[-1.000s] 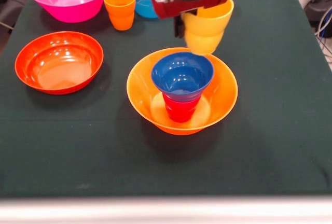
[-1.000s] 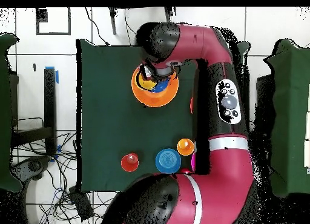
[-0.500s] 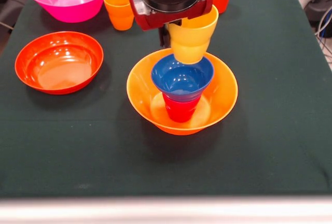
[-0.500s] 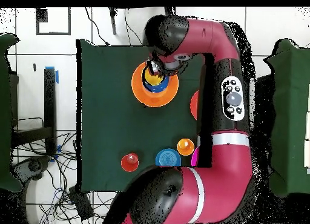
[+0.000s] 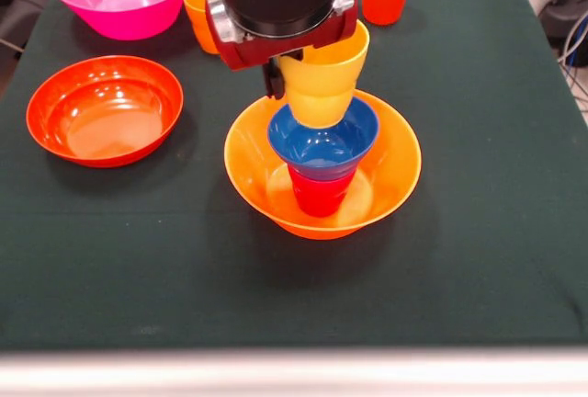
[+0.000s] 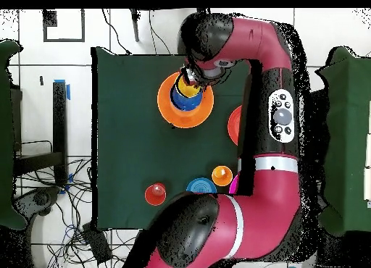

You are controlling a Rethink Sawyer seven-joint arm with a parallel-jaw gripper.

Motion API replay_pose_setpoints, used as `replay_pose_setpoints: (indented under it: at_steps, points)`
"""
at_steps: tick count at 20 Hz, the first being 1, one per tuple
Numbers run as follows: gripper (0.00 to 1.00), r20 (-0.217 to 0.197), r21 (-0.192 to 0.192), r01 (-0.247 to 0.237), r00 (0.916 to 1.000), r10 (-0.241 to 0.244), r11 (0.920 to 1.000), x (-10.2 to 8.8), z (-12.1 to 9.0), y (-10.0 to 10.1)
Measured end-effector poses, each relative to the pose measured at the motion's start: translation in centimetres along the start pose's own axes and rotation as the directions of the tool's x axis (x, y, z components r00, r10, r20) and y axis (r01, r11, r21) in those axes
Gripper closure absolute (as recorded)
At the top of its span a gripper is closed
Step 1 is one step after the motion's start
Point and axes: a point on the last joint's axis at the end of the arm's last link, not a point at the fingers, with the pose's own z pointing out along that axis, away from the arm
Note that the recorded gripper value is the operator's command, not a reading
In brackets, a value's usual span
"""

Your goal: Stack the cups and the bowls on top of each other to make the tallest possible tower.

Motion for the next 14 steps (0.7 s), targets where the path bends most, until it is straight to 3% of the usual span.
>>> replay_pose_setpoints:
  at_steps: [14]
  points:
    - [1.00,-0.022,-0.012,0.006,0.9997,-0.007,0.9999,-0.4,3.0,-0.5]
